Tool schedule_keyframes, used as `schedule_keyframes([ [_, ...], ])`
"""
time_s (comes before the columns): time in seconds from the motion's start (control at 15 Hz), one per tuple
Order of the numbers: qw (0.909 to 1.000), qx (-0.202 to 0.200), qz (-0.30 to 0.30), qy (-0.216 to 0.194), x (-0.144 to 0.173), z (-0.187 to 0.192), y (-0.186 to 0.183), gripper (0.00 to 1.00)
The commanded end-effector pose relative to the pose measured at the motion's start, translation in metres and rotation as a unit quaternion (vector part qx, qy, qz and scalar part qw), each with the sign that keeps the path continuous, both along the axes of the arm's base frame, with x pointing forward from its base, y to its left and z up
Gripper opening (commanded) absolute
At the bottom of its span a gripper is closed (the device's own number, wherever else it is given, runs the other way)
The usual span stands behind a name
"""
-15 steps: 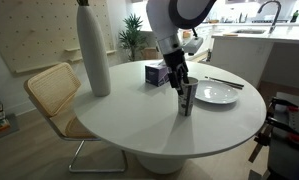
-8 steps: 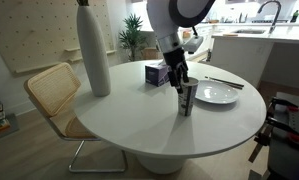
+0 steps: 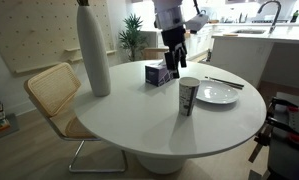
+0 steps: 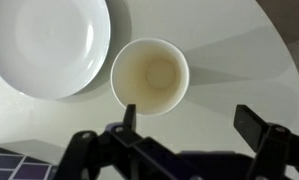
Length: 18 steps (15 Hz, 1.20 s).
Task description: Move the cup backward
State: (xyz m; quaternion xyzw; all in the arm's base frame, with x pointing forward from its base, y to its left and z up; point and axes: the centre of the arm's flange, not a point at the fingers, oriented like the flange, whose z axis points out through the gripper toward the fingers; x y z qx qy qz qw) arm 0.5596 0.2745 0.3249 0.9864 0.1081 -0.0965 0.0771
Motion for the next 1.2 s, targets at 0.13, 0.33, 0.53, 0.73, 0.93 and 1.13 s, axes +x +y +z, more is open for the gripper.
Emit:
schedule_keyframes([
  [0.13,0.9963,-0.029,-0.028,-0.076,-0.043,0.098,0.005,1.00],
  [0.33,0.9932,-0.032,-0.046,-0.102,-0.056,0.137,-0.006,1.00],
  [0.53,0.9893,-0.032,-0.070,-0.124,-0.081,0.162,-0.040,1.00],
  [0.73,0.9866,-0.036,-0.088,-0.132,-0.115,0.176,-0.093,1.00],
  [0.93,0.9833,-0.053,-0.109,-0.136,-0.145,0.185,-0.145,1.00],
  [1.13,0.9811,-0.054,-0.118,-0.143,-0.181,0.195,-0.198,1.00],
])
